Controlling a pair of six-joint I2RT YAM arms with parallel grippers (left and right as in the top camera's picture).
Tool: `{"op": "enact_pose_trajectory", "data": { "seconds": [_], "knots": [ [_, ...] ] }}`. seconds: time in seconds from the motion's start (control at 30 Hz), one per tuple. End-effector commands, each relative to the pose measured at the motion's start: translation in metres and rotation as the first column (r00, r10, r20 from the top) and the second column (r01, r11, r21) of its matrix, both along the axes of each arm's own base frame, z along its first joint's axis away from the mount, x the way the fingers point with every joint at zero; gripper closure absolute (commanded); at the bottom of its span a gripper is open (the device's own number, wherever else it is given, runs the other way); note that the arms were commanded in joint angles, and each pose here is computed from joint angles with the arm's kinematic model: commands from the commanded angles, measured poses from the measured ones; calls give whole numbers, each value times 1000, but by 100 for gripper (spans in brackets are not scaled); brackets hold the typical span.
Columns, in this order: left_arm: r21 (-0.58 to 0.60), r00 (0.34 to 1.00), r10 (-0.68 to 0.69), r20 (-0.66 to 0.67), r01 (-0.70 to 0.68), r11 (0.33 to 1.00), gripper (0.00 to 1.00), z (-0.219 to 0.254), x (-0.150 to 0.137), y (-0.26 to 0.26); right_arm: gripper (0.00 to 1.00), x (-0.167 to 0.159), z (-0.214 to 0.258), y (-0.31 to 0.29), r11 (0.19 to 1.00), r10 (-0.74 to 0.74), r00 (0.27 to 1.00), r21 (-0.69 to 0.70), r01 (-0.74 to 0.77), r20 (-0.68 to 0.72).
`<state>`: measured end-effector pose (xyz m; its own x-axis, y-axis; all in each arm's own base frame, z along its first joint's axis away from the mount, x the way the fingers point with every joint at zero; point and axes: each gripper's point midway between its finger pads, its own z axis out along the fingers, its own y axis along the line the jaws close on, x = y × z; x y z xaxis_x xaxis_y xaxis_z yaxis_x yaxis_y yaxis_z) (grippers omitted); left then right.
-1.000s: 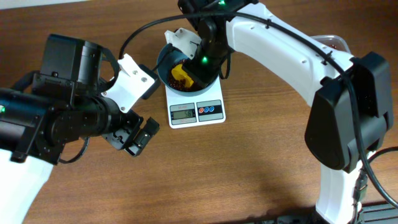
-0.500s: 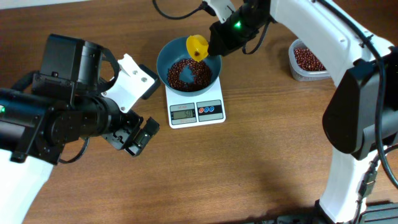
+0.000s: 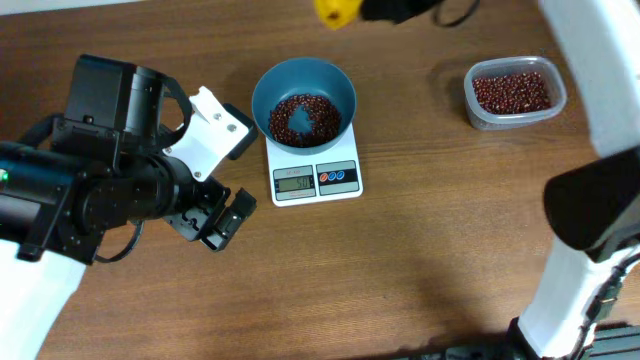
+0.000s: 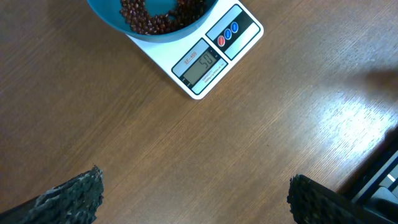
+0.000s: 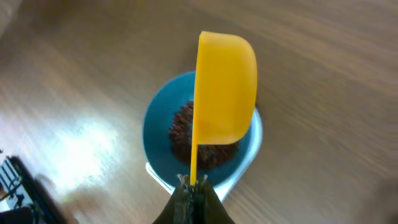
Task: Scoop item into bowl and weigh 50g on scale
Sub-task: 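Lift the empty scoop away from the bowl toward the tub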
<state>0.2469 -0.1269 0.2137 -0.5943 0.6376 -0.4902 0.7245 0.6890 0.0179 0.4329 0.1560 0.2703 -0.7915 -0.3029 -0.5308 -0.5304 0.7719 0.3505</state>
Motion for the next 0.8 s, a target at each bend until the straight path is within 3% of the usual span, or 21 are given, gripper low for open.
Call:
{"op": "enact_pose_trajectory", "data": {
  "seconds": [0.0,0.13,0.3,0.43,0.57,0.63,0.77],
  "knots": [
    [-21,1000,10,11,-9,1000,1,7,1,-1,96,1,7,-47,994,-108,994,5,108,-33],
    [-21,1000,10,11,-9,1000,1,7,1,-1,96,-8,-3,-118,963,-269,955,-24,268,-127],
    [-20,1000,10,11,-10,1000,1,7,1,-1,96,-33,-21,-199,882,-465,861,-191,431,-204],
    [-21,1000,10,11,-9,1000,1,7,1,-1,96,-50,-31,-226,829,-530,820,-334,447,-216],
    [-20,1000,10,11,-10,1000,1,7,1,-1,96,-63,-36,-243,763,-567,801,-490,421,-195],
    [-21,1000,10,11,-9,1000,1,7,1,-1,96,-65,-35,-263,643,-652,749,-609,464,-118],
    [-21,1000,10,11,-9,1000,1,7,1,-1,96,-46,-33,-261,623,-646,762,-607,493,-44]
  ]
}}
